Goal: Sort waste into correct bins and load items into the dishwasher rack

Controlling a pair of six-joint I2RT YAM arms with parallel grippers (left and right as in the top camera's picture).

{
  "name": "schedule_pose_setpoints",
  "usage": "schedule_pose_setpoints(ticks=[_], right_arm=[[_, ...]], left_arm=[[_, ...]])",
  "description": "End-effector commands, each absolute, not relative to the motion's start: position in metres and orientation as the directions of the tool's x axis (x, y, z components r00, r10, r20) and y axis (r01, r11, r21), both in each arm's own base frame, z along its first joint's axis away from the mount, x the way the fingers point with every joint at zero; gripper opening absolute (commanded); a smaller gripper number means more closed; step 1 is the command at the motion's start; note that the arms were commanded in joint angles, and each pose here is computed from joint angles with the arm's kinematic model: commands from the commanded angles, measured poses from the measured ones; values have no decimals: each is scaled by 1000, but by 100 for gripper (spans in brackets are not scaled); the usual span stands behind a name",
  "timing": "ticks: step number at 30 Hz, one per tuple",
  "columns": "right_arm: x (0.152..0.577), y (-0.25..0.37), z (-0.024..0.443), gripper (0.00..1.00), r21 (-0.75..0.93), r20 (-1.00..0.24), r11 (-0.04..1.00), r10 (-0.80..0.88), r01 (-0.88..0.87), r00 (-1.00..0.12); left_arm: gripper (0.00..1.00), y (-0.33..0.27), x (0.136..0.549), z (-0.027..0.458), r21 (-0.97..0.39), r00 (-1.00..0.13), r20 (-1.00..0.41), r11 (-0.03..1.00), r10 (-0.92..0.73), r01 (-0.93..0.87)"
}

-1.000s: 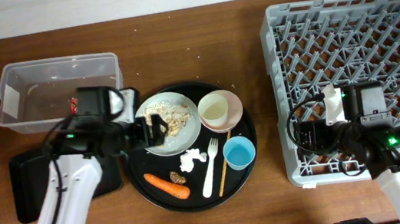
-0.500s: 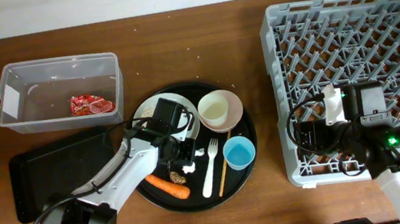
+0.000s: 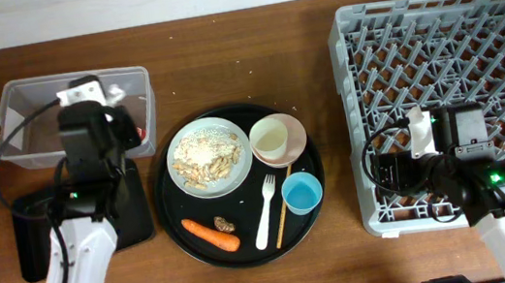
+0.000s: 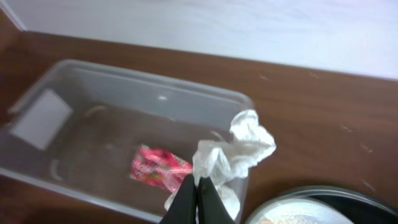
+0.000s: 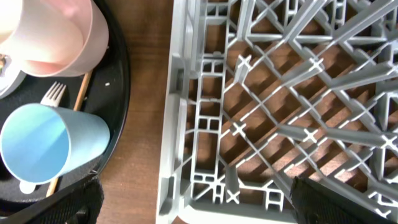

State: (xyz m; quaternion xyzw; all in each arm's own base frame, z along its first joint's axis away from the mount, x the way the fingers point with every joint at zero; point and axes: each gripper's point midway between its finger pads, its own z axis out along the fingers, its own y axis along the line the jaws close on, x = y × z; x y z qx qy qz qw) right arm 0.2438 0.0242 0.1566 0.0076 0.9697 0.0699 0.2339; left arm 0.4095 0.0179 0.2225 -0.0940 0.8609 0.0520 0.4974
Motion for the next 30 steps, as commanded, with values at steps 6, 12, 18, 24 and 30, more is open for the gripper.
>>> schedule_pose_setpoints(ticks=[6, 12, 18, 24, 30], right_arm=[[248, 21, 165, 99, 131, -475, 991, 55, -9, -878], [248, 21, 165, 99, 131, -475, 991, 55, -8, -879], [248, 21, 165, 99, 131, -475, 991, 55, -8, -879], [248, 21, 165, 99, 131, -475, 991, 55, -9, -878], [247, 21, 165, 99, 131, -472, 991, 55, -8, -880]], left_arm=[[73, 45, 447, 170, 32, -548, -827, 965, -122, -262], [67, -42, 422, 188, -178, -618, -784, 977, -66, 121], [61, -184, 368, 182, -298, -667, -733, 817, 135, 493], [99, -213, 369, 174, -270, -772, -585, 839, 247, 473], [99, -216, 392, 164, -237, -839, -466, 874, 280, 424]])
